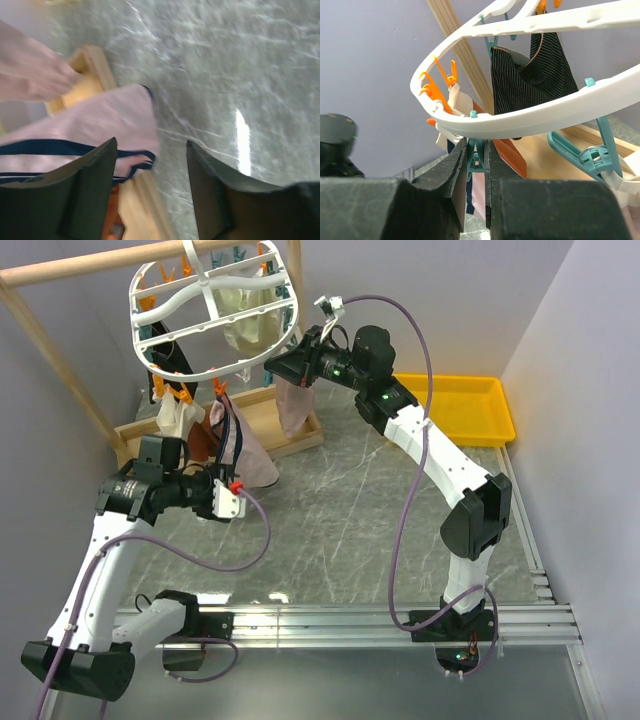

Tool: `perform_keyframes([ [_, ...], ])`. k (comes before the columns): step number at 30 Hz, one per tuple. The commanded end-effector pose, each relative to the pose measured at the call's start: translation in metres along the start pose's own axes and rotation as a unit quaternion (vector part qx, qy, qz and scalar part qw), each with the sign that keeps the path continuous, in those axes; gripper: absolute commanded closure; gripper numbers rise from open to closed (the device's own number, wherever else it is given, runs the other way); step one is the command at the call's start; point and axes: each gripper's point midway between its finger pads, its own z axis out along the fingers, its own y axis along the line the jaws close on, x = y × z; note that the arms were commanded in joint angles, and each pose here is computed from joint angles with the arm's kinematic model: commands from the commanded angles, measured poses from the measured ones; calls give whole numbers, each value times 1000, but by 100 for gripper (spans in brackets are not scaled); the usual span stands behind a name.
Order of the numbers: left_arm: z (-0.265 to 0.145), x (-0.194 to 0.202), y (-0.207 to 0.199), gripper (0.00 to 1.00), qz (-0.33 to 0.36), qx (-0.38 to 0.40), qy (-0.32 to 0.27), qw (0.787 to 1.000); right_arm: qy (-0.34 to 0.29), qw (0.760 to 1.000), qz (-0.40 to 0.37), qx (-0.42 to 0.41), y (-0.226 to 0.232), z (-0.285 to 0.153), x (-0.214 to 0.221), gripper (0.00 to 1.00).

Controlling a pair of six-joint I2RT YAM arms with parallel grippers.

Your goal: Clip the underwear to the hanger

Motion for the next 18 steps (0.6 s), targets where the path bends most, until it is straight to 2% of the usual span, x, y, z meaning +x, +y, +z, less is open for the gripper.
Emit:
perform_keyframes([
  [1,6,22,-28,41,14,32,23,999,-12,999,-24,-23,7,-3,-15,100],
  [4,9,30,-22,46,7,-7,22,1000,-12,999,-24,-24,8,-3,-15,100],
  [5,14,36,-27,48,-33,-17,22,999,-14,999,-24,-25,8,-3,-16,100],
  [7,11,39,-12,51,-42,-69,18,997,-14,999,-24,-25,8,-3,-16,100],
  [8,15,43,-18,51,-48,-71,6,996,-14,999,-23,-26,8,-3,-16,100],
  [10,3,54,-19,43,-21,-96,8,995,-13,999,-22,-27,8,-3,-15,100],
  [11,5,60,-26,41,62,-87,12,994,-11,999,-21,-30,8,-3,-14,100],
  [14,0,65,-39,36,142,-83,14,986,-10,999,-22,-32,9,-3,-14,100],
  [17,-3,59,-32,28,169,-84,6,982,-9,999,-22,-33,9,-4,-14,100],
  [18,-3,60,-30,18,181,-82,10,980,-10,999,-22,-34,10,-4,-15,100],
])
